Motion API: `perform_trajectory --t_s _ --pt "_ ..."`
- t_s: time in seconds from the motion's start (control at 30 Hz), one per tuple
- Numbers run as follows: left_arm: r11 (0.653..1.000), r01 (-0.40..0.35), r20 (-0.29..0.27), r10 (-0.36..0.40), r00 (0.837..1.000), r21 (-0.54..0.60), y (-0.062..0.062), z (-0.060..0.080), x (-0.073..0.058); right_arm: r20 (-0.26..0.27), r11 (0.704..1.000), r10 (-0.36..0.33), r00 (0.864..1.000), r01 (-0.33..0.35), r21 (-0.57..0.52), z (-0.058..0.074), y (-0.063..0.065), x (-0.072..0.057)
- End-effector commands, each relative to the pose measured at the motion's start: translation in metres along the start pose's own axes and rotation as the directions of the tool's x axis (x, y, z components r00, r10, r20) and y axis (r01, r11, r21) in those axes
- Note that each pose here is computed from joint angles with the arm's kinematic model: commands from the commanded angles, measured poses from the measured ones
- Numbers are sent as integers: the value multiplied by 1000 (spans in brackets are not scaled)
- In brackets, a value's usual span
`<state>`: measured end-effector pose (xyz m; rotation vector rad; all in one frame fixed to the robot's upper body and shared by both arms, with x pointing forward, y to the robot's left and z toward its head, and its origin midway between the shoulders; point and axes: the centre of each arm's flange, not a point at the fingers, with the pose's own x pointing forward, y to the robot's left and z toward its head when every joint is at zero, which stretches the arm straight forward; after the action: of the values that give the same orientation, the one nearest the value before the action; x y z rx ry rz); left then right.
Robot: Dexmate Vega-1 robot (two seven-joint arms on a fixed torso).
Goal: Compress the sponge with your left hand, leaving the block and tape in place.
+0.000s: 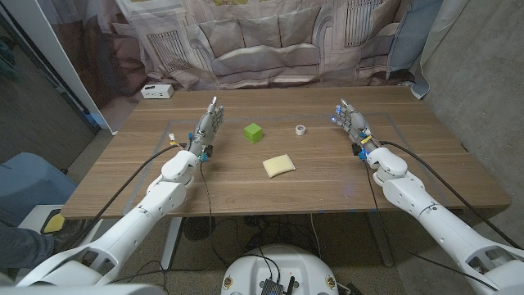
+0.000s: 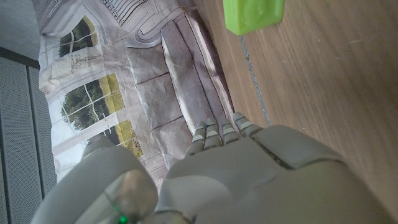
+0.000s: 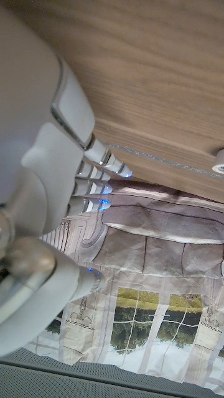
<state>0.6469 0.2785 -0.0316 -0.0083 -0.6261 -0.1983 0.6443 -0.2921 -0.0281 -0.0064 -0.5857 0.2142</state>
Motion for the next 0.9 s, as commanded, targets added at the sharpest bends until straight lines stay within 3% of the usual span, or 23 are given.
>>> perform_trajectory --t_s 0.03,0.37,0.7,0.9 --pt "997 -2 57 -2 998 72 -14 5 -7 -3 1000 13 1000 -13 -26 0 2 -9" --pt "995 0 126 -13 992 101 -13 12 -13 29 999 20 999 -19 -37 3 5 -17" --pt "992 43 198 -66 978 121 -9 16 -14 16 1000 12 1000 -12 -12 2 10 -28" --pt "983 109 178 -135 975 150 -21 18 -22 15 1000 4 1000 -4 -14 2 7 -36"
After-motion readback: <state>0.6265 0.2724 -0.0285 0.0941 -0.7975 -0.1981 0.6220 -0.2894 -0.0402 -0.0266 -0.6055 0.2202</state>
